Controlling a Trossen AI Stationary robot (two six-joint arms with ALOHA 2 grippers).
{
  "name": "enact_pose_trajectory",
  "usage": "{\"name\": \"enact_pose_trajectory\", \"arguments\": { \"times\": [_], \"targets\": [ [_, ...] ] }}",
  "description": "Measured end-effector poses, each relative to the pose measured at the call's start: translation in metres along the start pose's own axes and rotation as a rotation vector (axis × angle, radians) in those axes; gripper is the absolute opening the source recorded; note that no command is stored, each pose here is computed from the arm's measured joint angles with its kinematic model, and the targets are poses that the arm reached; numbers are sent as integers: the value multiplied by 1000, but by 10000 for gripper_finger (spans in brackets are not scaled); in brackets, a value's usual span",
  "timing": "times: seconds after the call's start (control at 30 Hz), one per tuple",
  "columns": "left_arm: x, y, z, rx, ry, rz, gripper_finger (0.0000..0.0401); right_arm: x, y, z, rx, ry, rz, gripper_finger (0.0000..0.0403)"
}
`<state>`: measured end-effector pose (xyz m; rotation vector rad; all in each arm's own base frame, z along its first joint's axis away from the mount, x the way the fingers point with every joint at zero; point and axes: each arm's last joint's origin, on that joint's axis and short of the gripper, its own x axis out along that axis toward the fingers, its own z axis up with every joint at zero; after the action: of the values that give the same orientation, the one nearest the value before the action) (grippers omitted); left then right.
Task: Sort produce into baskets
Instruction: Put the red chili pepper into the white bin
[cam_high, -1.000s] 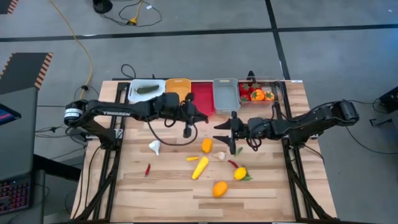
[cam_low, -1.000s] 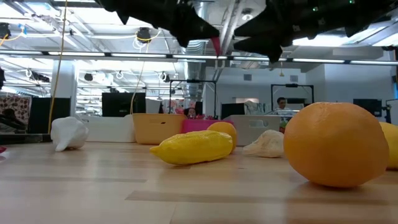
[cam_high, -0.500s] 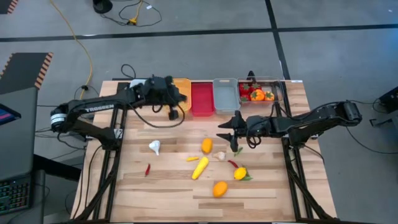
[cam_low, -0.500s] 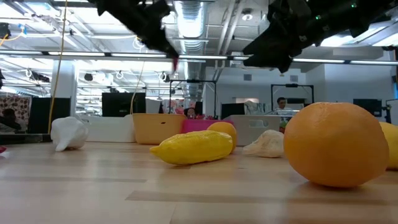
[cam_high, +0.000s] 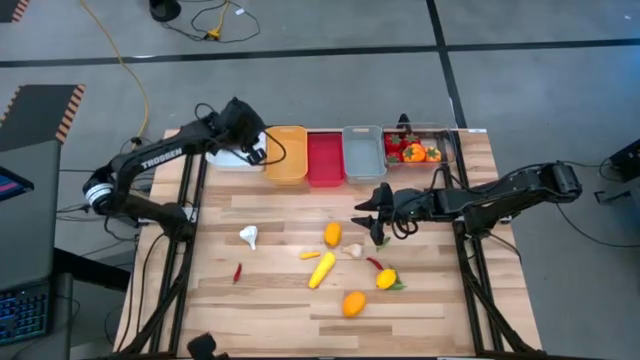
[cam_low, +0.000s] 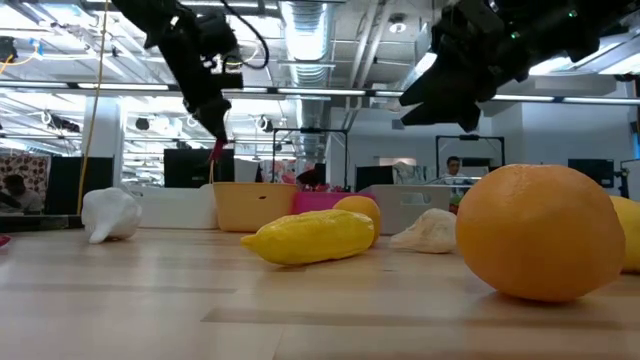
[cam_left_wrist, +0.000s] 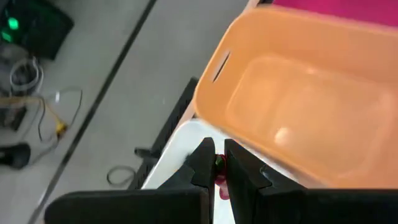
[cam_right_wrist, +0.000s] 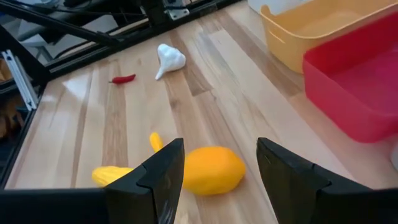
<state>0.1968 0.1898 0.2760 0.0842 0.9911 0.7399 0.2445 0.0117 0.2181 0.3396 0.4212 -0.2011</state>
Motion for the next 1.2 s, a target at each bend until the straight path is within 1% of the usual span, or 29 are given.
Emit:
{"name": "enact_pose_trajectory", "arguments": {
  "times": [0.17,0.27,0.5,0.73,0.87,0.97,1.1,1.2],
  "targets": [
    [24,8,-8,-21,90,5,11,1,0,-1,-3,7,-1,227],
    [40,9,-13,-1,152,-9,19,1,0,-2,-4,13,-3,227],
    [66,2,-20,10,245,-32,74,1,0,-2,-5,16,-5,227],
    [72,0,-22,29,275,-31,127,1,0,-2,-6,18,-6,227],
    [64,0,-15,57,292,-51,143,1,0,-3,-7,19,-6,227],
    [48,-2,-6,44,332,-79,146,1,0,-3,-9,19,-6,227],
    [19,-8,3,3,405,-126,146,1,0,-3,-10,24,-9,227],
    [-1,-17,1,-76,483,-175,146,1,0,-3,-10,25,-9,227]
  ]
}}
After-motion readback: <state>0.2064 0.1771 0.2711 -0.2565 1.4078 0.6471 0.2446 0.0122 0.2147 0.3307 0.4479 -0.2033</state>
